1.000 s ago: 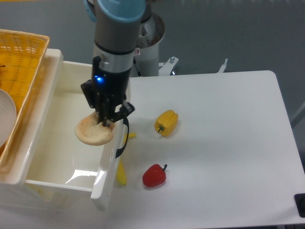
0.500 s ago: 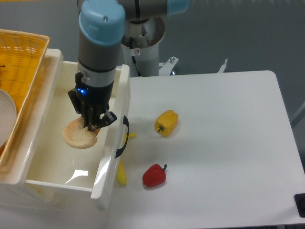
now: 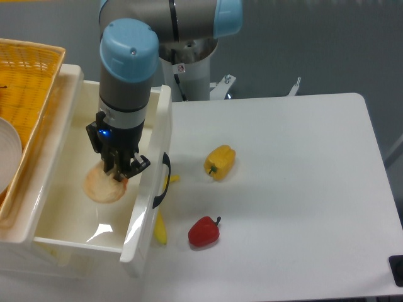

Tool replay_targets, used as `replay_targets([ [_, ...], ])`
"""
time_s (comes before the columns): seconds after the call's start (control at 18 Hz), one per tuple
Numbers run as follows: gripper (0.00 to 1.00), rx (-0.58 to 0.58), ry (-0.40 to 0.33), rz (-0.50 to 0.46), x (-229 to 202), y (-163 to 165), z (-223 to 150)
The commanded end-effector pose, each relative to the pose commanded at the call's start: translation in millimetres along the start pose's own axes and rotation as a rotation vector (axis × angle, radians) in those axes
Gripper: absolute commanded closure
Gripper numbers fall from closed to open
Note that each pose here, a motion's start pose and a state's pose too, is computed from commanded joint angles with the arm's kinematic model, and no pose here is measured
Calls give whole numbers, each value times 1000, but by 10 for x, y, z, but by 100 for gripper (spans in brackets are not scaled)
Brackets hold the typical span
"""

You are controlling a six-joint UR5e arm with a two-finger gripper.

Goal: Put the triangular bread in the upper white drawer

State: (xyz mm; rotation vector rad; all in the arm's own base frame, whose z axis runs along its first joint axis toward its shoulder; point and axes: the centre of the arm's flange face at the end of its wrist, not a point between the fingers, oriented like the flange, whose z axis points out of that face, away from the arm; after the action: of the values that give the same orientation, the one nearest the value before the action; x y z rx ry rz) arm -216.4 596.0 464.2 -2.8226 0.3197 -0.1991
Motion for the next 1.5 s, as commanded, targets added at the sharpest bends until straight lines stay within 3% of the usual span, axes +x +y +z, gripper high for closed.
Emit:
replay_targets([
  [0.11,6,3,-3,-34,12,-10,-15],
  [0.28,2,20,-19,-80,1,-39,-62],
  [0.5,1,55,-50,-83,-44,-56,-308],
  [0.89,0,127,-148,-159,-666,228,-590],
  [1.11,0,139,-185,-223,-1049,530,-715],
  [1.5,0,106,-193,-376,-1877,1390,-616],
])
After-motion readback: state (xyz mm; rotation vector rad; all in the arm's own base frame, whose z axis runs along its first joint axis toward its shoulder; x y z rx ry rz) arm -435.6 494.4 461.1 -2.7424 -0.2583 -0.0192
